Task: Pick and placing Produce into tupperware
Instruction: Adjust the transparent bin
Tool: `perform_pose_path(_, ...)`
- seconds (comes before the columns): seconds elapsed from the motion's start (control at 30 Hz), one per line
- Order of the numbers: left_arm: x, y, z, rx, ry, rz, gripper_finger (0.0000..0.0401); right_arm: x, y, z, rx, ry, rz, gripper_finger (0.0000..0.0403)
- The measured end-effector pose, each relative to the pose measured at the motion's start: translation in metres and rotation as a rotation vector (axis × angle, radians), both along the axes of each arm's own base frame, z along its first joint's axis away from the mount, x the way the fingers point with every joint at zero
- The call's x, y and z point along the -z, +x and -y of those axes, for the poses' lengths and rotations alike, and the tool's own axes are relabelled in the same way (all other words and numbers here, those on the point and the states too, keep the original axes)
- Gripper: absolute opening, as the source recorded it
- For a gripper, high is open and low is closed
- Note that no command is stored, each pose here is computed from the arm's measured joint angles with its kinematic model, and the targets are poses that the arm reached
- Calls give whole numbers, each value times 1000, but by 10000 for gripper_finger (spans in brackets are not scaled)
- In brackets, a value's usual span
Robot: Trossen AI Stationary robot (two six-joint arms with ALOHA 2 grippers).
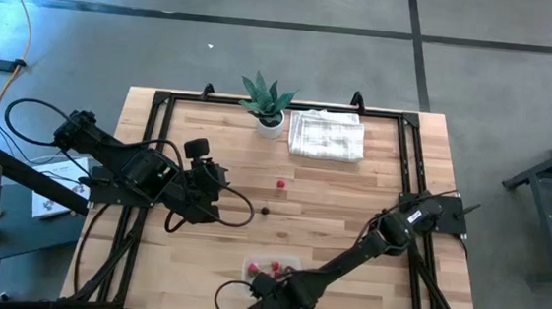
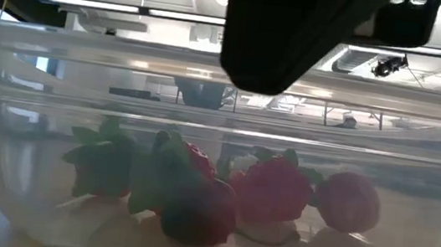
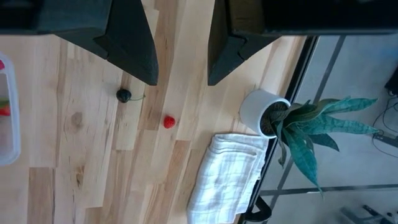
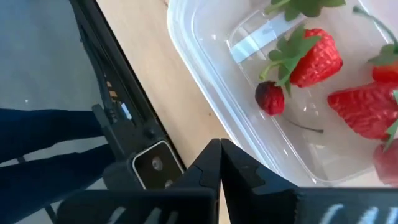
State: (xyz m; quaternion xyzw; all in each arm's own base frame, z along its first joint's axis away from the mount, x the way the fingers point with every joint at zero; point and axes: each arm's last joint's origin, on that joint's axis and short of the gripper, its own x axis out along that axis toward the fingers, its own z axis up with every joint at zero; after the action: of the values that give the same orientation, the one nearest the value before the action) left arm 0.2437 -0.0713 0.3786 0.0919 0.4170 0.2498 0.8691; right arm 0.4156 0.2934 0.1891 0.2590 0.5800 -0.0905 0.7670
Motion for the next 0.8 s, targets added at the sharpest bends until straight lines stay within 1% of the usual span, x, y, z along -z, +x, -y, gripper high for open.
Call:
perform_pose_path(0.5, 0, 0, 0, 0, 1, -3, 127, 0, 12, 20, -31, -53, 12, 0)
perform_pose_path(0.6, 0, -1, 0, 0, 2, -7, 127, -10, 5, 19, -17, -80, 7, 0)
perform_pose_path(0.7, 0, -1, 0, 2, 3, -8, 127, -32, -14, 20, 48, -150, -30, 0)
perform_pose_path(0.8, 0, -1, 0, 8, 8, -12, 127, -46, -34, 18, 99, -169, -102, 0)
